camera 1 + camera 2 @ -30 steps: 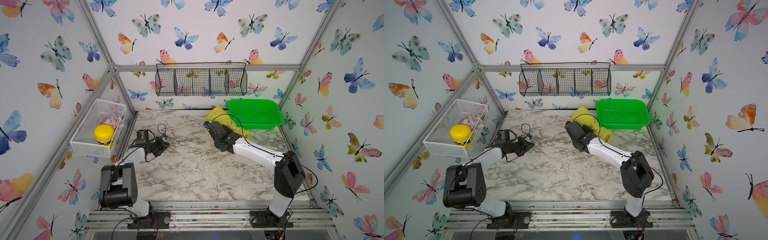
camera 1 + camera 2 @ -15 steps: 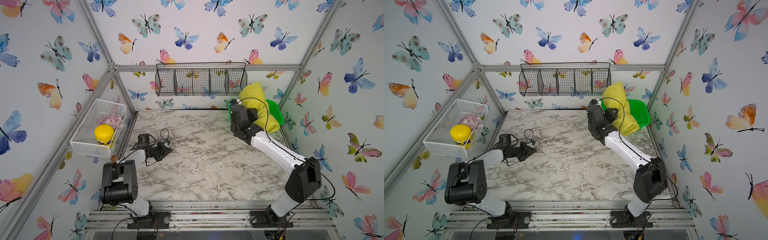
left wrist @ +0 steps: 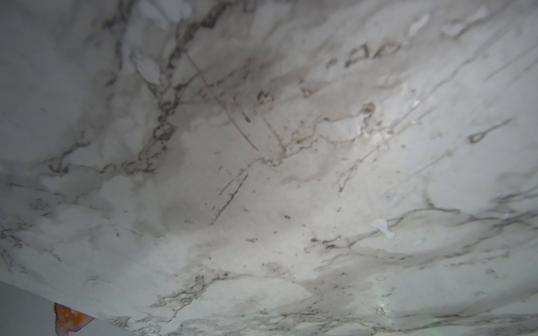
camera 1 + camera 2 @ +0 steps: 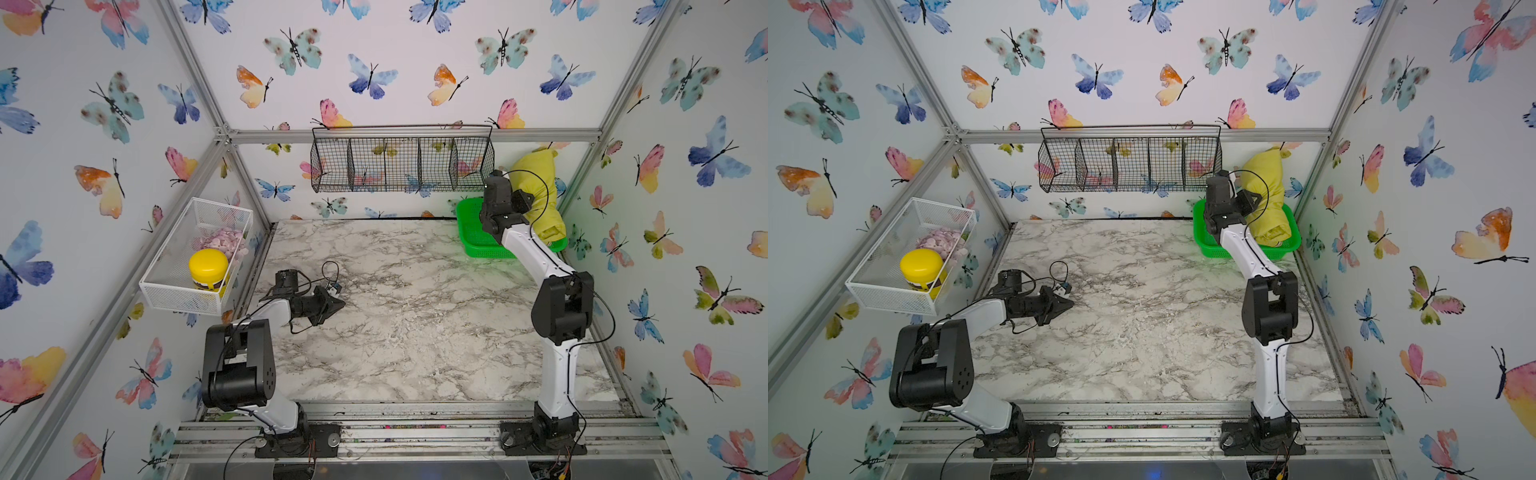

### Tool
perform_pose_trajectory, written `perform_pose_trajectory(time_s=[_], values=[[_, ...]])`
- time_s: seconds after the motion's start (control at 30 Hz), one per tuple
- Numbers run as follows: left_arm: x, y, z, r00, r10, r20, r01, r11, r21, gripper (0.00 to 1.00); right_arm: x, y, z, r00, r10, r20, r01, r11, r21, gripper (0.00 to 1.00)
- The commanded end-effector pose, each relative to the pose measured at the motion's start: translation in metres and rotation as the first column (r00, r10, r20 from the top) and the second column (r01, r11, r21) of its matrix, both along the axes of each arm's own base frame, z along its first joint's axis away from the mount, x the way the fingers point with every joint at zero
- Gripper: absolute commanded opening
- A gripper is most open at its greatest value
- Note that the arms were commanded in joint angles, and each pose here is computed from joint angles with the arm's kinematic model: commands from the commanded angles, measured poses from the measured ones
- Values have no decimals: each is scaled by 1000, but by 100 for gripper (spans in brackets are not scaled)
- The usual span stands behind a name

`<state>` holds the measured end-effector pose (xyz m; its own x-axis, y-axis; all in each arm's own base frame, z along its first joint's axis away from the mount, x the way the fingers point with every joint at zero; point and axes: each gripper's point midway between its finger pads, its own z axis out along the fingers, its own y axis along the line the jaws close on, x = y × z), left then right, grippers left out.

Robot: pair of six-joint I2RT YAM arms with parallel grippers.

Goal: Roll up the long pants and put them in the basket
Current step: Place the long pant in the bin.

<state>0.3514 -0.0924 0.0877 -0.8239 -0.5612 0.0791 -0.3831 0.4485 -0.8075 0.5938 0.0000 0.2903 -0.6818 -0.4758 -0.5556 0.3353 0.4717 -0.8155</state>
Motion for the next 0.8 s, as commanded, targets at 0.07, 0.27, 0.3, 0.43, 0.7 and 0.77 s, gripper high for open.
perform_pose_trajectory(time_s=[0.07,0.27,0.3,0.43,0.7,0.77], values=[[2,2,-3,1000,9,-30,-10,1000,-13,10,32,-18,-34,1000,22,11,-23,996,90,4],[2,6,-9,998,31,-58,-31,999,9,10,51,-37,-110,998,57,-42,-45,970,240,4],[1,7,-11,997,34,-69,-33,999,13,10,55,-35,-117,996,75,-44,-61,965,253,4],[1,9,-14,996,43,-82,-40,999,30,10,67,-24,-142,991,125,-52,-103,946,308,4],[-7,13,-24,992,59,-115,-53,997,60,10,76,8,-199,960,274,-56,-207,830,519,4],[-9,13,-25,991,63,-121,-55,996,63,10,77,14,-211,948,313,-53,-225,780,585,4]])
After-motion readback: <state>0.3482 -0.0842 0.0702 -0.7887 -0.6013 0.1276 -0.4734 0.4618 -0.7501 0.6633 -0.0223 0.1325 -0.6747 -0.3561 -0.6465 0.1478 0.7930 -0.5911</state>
